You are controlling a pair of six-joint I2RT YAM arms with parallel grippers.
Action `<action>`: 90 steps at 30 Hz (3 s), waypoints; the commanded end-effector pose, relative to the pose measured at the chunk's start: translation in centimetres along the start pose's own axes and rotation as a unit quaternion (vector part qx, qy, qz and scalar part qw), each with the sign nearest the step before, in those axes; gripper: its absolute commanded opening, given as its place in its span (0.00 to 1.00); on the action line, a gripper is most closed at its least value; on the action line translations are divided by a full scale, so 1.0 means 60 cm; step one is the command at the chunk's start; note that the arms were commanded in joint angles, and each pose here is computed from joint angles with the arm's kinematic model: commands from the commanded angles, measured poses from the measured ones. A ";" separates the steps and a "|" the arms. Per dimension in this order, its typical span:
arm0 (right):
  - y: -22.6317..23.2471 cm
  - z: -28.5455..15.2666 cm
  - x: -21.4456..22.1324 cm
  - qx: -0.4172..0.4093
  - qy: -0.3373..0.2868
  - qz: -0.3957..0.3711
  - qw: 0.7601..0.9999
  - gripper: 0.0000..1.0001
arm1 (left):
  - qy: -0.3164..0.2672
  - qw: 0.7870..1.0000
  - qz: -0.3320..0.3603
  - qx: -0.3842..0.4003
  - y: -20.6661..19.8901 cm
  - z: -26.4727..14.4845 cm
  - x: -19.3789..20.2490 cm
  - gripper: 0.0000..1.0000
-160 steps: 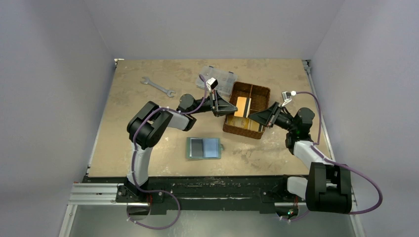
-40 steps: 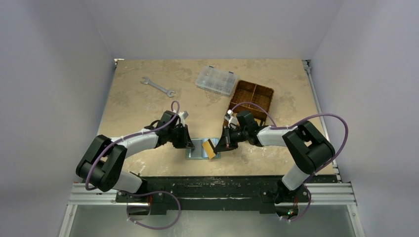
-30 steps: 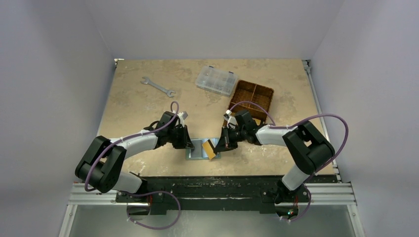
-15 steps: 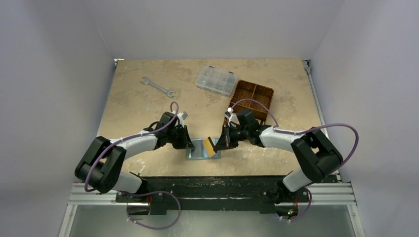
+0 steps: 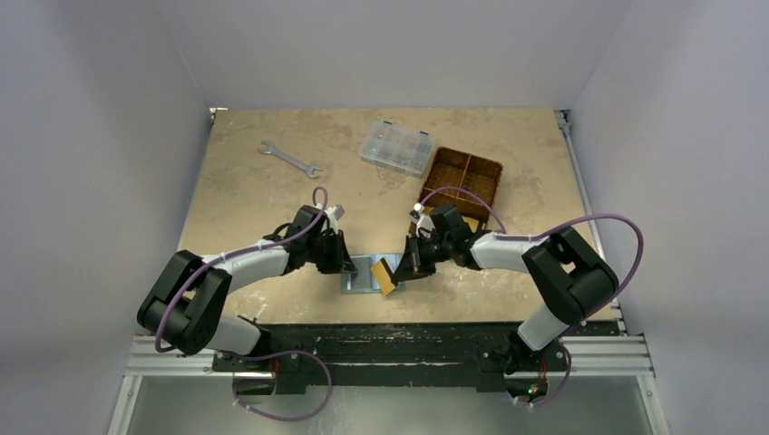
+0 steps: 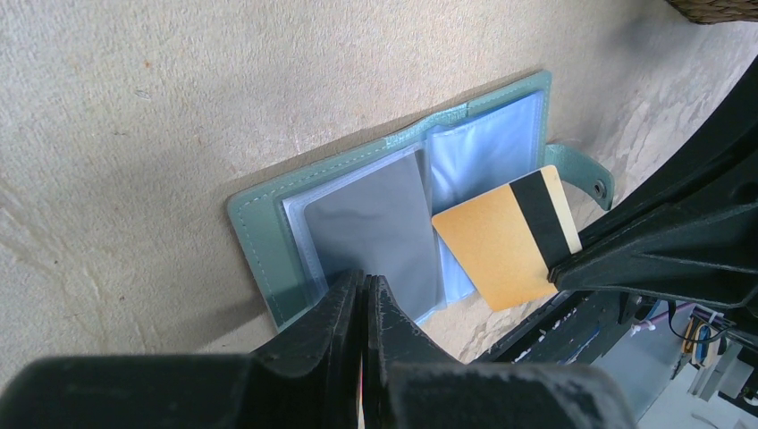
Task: Put the credit cards into the card holder
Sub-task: Insert the credit card into the card holder.
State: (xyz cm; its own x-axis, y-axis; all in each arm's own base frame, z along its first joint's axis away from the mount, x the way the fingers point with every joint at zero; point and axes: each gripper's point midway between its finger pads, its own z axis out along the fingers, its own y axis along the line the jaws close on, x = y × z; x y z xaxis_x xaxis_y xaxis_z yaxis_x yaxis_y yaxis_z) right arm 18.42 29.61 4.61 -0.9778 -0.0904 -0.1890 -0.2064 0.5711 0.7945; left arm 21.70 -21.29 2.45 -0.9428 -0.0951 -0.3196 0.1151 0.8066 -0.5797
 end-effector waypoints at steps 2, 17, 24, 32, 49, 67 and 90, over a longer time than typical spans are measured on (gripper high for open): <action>0.031 -0.011 -0.011 -0.024 -0.018 -0.025 0.999 0.00 | 0.009 1.000 -0.005 -0.012 0.014 -0.001 0.017 0.00; 0.021 0.002 0.002 -0.033 -0.001 -0.015 0.999 0.00 | 0.008 1.000 -0.004 -0.013 0.014 -0.003 0.017 0.00; 0.022 0.010 0.002 -0.038 0.006 -0.015 0.999 0.00 | 0.007 1.000 -0.006 -0.013 0.013 -0.004 0.016 0.00; 0.028 0.022 -0.016 -0.048 -0.010 -0.023 0.999 0.00 | 0.007 1.000 -0.005 -0.012 0.013 -0.005 0.018 0.00; 0.004 0.058 -0.062 -0.030 -0.026 -0.076 0.996 0.00 | 0.007 1.000 -0.007 -0.012 0.016 -0.007 0.023 0.00; 0.008 0.061 -0.089 -0.037 -0.040 -0.076 0.996 0.00 | 0.008 1.000 -0.007 -0.012 0.018 -0.005 0.026 0.00; -0.005 0.072 -0.110 -0.012 -0.023 -0.109 0.994 0.00 | -0.002 1.000 -0.006 0.008 -0.002 -0.009 0.012 0.06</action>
State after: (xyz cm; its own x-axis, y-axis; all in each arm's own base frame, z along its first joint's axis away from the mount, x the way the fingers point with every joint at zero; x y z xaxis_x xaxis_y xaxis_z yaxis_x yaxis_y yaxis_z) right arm 23.13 33.52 3.43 -0.9316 -0.1616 -0.3255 -0.3620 0.4907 0.7925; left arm 21.10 -21.01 2.33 -0.9416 -0.1025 -0.3206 0.1117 0.8034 -0.5849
